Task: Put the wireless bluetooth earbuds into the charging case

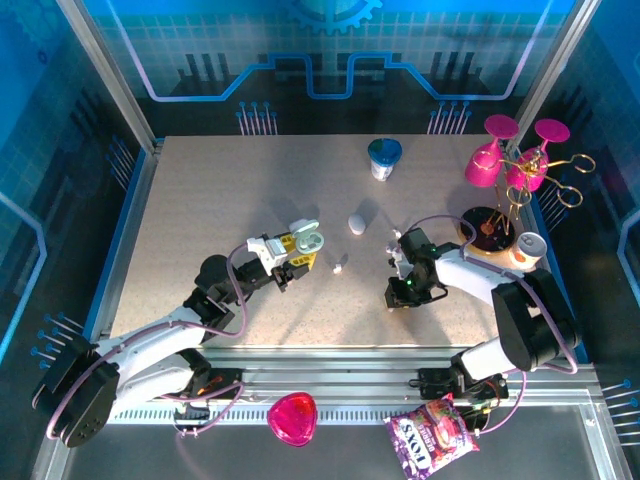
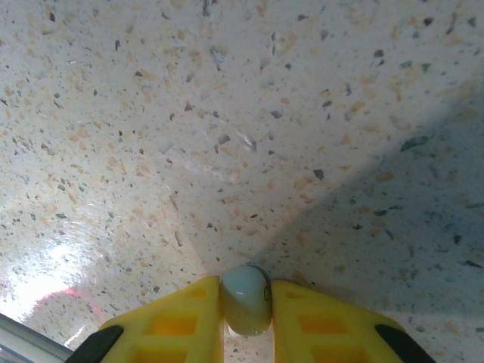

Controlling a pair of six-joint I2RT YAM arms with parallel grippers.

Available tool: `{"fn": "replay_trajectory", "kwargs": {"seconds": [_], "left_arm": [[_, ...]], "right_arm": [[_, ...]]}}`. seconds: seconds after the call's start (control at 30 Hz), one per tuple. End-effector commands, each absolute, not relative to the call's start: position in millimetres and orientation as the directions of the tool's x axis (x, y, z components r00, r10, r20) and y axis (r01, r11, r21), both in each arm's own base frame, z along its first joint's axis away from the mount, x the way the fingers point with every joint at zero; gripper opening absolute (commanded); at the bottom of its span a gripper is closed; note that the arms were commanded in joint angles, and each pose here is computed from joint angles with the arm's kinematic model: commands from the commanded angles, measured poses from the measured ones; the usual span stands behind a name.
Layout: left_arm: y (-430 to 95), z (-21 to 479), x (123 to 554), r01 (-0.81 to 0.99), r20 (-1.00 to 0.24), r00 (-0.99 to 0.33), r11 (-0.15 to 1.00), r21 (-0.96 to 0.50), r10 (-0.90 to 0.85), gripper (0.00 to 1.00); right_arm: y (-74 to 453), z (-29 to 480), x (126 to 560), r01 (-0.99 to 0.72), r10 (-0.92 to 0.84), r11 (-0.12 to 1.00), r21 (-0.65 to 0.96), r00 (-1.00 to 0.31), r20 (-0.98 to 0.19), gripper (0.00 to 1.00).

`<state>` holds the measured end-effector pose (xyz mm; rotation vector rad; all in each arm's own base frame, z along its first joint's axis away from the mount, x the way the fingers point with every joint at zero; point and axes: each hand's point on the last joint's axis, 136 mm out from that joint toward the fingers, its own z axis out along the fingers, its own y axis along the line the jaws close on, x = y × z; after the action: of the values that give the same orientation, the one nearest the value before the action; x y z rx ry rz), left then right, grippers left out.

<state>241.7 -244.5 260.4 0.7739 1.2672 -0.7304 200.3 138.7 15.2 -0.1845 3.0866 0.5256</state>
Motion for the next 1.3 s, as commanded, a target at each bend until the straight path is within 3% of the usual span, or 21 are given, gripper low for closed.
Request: {"fn": "replay_trajectory", "kwargs": {"seconds": [0.0,0.37,0.57,0.97,1.27], "left_arm": [[-244,270,236,0.832,-0.981,0.183,0.542,0.117,-0.069,0.33],[-249,256,246,0.834,-0.989,0.144,0.544,0.097,-0.044,0.33],[-254,245,255,0.831,-0.995,0.096,0.553,0.06,-0.037,0.32],[-272,220,263,0.842,-1.0,0.017,0.539,0.015,0.001,0.32],[-281,226,262,0.853,-0.999,0.011,0.522,-0.008,-0.033,0.32]], "right_arm": [[139,19,199,-0.13,-0.129,0.945,0.3,-0.991,-0.023,0.18],[142,78,209,-0.261,-0.235,0.956,0.133,-0.955,-0.18,0.18],[162,142,225,-0.336,-0.301,0.941,0.048,-0.892,-0.337,0.18],[241,240,248,-0.507,-0.385,0.86,0.054,-0.715,-0.583,0.17],[281,257,253,-0.583,-0.386,0.804,0.115,-0.66,-0.644,0.17]]}}
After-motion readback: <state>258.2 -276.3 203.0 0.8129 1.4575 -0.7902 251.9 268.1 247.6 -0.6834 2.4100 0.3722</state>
